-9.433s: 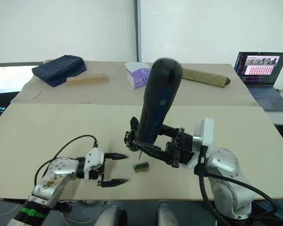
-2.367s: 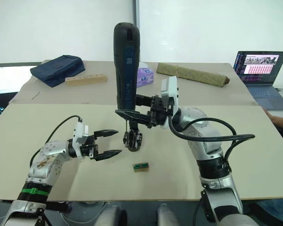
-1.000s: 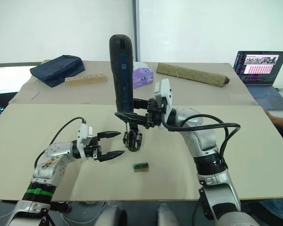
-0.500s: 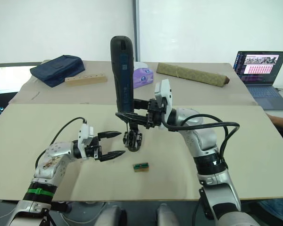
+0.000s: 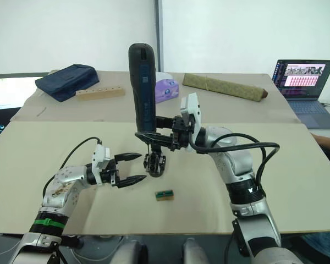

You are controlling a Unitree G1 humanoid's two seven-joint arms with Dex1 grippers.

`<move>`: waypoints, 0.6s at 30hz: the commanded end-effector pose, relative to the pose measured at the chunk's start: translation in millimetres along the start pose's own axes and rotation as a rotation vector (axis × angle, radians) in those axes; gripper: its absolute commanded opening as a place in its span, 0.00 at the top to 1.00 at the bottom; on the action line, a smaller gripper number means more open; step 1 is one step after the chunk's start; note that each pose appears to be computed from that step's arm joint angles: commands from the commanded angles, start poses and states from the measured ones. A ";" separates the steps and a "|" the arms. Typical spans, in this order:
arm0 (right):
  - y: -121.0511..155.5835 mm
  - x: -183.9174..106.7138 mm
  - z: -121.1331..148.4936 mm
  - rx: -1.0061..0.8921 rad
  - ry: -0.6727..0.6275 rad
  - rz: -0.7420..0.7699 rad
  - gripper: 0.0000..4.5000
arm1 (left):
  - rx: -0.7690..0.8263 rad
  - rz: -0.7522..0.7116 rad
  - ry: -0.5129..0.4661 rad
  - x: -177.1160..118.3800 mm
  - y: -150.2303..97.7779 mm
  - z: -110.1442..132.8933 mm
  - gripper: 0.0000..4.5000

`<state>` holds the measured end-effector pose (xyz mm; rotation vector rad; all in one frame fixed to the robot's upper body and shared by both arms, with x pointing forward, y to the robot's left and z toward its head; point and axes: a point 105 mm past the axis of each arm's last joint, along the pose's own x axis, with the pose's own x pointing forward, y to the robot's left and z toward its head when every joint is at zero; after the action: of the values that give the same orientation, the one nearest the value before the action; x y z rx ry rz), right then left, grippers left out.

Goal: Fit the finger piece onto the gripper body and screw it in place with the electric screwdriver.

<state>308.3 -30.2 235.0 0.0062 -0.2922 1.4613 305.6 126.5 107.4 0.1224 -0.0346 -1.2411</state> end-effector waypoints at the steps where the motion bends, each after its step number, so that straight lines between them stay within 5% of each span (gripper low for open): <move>1: 0.6 2.5 18.1 -0.057 -0.026 0.019 0.57 | 0.025 -0.004 -0.012 2.7 1.0 4.4 0.00; 18: -0.2 2.0 10.5 -0.079 -0.004 0.020 0.57 | 0.020 -0.004 -0.014 4.7 0.3 2.7 0.00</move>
<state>310.3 -31.1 230.8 -0.0131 -0.2799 1.4616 306.3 125.0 103.3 0.1110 -0.0265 -1.2378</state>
